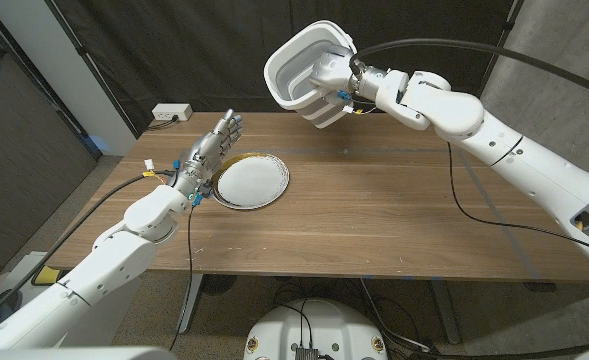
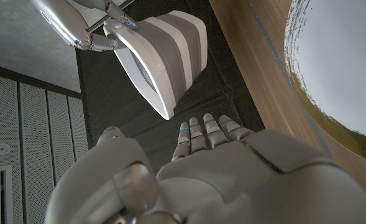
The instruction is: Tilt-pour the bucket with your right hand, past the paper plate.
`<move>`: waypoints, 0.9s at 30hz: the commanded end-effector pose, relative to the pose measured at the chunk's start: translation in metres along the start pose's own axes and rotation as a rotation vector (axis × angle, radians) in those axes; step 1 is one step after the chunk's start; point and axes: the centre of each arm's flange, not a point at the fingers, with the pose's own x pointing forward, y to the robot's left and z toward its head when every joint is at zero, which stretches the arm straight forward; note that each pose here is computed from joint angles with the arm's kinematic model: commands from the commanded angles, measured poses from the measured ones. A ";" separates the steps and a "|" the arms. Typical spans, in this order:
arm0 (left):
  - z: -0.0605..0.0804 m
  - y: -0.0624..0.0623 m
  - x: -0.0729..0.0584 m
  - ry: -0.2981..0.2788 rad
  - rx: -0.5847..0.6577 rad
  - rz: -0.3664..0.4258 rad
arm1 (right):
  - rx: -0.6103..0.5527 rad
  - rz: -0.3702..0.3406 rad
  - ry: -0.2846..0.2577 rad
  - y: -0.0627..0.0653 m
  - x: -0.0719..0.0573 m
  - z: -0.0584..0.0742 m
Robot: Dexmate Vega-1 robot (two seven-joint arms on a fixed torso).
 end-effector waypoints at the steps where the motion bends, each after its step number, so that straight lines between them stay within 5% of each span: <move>1: 0.008 0.006 0.004 0.017 0.025 0.003 | 0.218 0.006 0.132 0.011 -0.040 -0.026; 13: -0.001 0.010 0.014 0.053 0.009 -0.007 | 0.369 0.012 0.208 0.027 -0.075 -0.012; 27: -0.008 0.003 0.041 0.102 -0.005 -0.063 | 0.511 0.057 0.350 0.064 -0.119 0.006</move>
